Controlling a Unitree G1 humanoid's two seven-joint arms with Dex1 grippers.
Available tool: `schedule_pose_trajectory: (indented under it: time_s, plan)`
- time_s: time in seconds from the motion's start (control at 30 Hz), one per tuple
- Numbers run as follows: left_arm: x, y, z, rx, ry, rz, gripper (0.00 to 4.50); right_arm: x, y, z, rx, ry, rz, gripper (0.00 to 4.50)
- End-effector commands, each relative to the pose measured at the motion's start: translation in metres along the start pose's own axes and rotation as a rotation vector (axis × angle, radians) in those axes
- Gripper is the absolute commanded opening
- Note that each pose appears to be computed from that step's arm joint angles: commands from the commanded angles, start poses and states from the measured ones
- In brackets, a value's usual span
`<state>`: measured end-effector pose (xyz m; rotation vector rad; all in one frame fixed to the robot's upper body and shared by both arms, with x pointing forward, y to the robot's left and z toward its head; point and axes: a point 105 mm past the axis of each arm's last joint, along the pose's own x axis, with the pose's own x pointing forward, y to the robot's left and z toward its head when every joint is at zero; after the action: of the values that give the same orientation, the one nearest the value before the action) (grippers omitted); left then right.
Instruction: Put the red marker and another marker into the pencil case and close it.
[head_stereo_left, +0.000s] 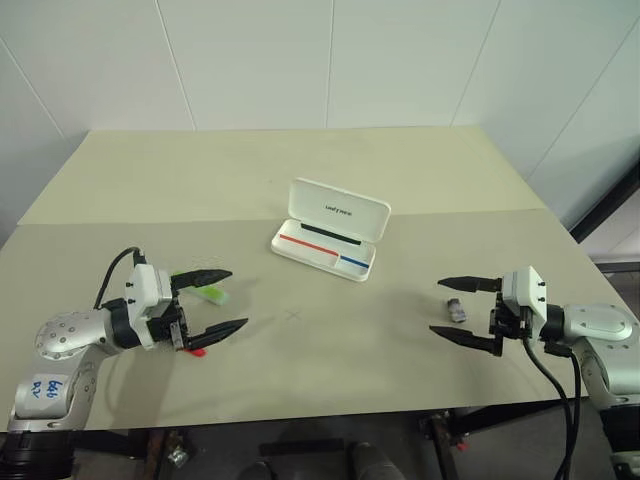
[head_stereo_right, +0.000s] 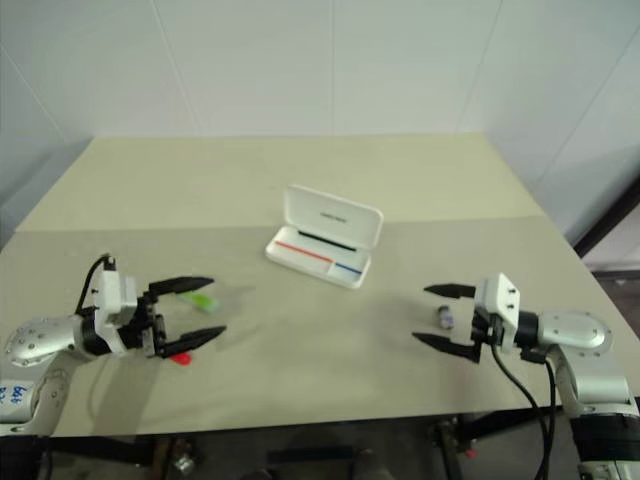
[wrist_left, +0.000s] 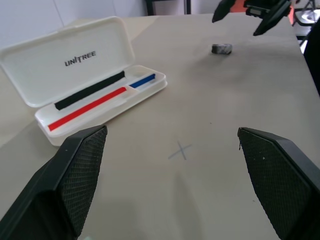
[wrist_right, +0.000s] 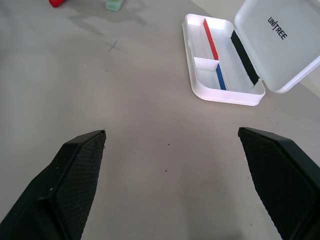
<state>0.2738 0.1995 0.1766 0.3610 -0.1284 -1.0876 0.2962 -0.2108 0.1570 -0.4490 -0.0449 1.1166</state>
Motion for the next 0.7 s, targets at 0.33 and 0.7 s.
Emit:
schedule_pose_trajectory:
  time_s: [0.33, 0.7]
  plan:
    - [0.011, 0.007, 0.021, 0.070, -0.038, 0.025, 4.49, 0.019, -0.010, 0.024, -0.012, 0.101, 0.040, 4.50]
    - [-0.008, 0.015, 0.018, 0.045, 0.053, 0.086, 4.49, 0.075, -0.018, 0.040, -0.035, 0.178, 0.080, 4.50]
